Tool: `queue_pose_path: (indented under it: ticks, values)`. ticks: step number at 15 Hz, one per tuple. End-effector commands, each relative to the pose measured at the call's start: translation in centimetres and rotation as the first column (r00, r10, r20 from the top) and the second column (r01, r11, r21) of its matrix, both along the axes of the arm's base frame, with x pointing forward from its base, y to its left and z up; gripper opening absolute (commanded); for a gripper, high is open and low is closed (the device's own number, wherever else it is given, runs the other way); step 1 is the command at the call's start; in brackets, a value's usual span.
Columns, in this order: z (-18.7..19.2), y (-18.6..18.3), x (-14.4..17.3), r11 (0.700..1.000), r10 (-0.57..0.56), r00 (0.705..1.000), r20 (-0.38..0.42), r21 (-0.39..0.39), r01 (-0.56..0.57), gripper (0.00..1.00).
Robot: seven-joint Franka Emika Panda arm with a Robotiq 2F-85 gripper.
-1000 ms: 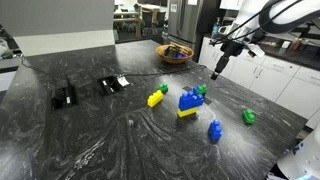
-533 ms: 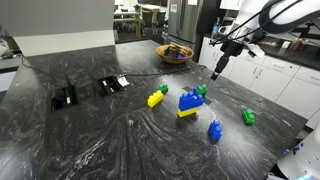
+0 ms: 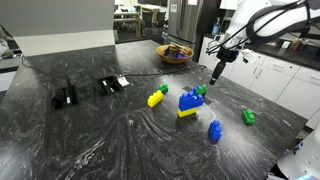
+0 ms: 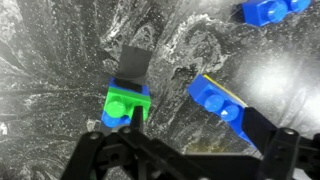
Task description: Remove the green block from the blue one and put it on the table, move the building block tower slightly to the right, and then move the blue block backwards
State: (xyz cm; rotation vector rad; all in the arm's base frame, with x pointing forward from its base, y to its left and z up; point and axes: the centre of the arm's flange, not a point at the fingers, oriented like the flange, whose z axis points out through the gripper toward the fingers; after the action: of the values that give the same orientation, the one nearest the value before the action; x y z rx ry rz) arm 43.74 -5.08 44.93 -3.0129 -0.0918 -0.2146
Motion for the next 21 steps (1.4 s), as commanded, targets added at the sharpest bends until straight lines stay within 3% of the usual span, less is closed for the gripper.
queue_pose_path:
  ticks: [1,7,14,21]
  values:
    - [-2.2,-1.7,2.1,0.994,-0.044,0.999,-0.030,-0.096,0.041,1.00]
    - [-4.7,-3.8,3.8,0.970,-0.140,0.990,-0.028,-0.205,0.131,1.00]
    - [-6.9,-3.7,5.4,0.958,-0.210,0.978,-0.012,-0.205,0.203,1.00]
    - [-9.4,-3.5,5.9,0.963,-0.223,0.973,-0.066,-0.168,0.209,1.00]
